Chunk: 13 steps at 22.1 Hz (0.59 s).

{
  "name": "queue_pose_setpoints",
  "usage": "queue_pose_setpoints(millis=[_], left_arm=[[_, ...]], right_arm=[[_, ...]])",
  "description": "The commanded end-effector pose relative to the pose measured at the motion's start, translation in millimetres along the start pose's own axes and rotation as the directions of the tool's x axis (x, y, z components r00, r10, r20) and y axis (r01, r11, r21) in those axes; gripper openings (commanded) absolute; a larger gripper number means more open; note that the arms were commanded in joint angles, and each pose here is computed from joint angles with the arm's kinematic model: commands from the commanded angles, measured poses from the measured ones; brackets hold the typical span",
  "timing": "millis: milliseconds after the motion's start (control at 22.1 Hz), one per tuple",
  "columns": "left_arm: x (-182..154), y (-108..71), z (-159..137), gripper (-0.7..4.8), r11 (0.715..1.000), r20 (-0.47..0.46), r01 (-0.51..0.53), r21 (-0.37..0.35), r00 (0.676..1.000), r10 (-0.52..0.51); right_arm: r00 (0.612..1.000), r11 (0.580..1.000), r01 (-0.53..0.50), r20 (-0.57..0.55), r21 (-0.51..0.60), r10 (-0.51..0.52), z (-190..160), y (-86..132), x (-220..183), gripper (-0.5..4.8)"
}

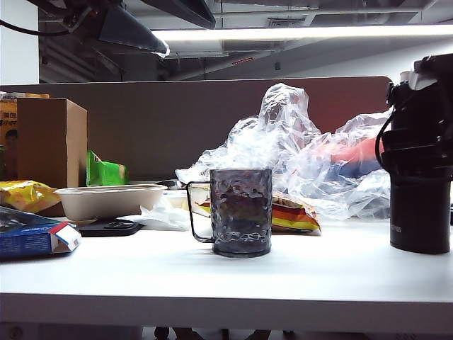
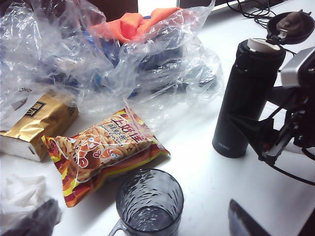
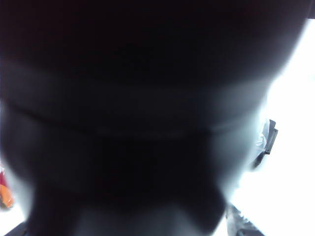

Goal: Pick up the black thermos, pour some water into the cup, then place the black thermos back on the table.

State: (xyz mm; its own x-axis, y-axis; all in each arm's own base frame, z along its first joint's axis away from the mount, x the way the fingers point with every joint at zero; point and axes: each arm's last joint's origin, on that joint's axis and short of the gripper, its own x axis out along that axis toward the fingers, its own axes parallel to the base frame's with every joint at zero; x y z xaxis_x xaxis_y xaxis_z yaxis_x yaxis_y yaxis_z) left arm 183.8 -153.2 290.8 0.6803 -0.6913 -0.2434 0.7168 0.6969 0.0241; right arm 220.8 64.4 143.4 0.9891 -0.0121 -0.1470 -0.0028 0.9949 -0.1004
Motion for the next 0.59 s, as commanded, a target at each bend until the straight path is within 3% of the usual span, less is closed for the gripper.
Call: queue_pose_setpoints(millis=[45,271,316,407,497,587], left_arm=[[-0.4,-0.1,2.7,4.79,1.000,0.013,0.000,0.001,1.000,0.000],[-0.4,-0.1,2.6,4.79,1.000,0.011,0.001,0.001,1.000,-0.001],[-0.4,-0.1,2.6,4.79,1.000,0.011,0.001,0.001,1.000,-0.001],[-0.4,-0.1,2.6,4.79,1.000,0.011,0.001,0.001,1.000,-0.001],[-0.4,-0.1,2.6,4.79,1.000,0.012,0.000,0.001,1.000,0.000],[-0.4,-0.1,2.7,4.79,1.000,0.013,0.000,0.002,1.000,0.000]], right_arm=[[1.000,1.000,0.001,0.015,0.015,-0.002,1.8,2.7,7.8,4.79],[0.999,0.999,0.003,0.053,0.047,-0.005,4.1,3.4,10.4,4.79],[0.999,0.999,0.002,0.052,0.047,-0.005,4.1,3.4,10.4,4.28],[0.999,0.999,0.002,0.052,0.046,-0.004,4.0,3.4,10.4,2.62],[0.999,0.999,0.001,0.052,0.046,-0.004,4.0,3.5,10.4,2.10],[0.996,0.999,-0.012,0.084,0.033,0.009,8.4,4.0,9.5,2.10]])
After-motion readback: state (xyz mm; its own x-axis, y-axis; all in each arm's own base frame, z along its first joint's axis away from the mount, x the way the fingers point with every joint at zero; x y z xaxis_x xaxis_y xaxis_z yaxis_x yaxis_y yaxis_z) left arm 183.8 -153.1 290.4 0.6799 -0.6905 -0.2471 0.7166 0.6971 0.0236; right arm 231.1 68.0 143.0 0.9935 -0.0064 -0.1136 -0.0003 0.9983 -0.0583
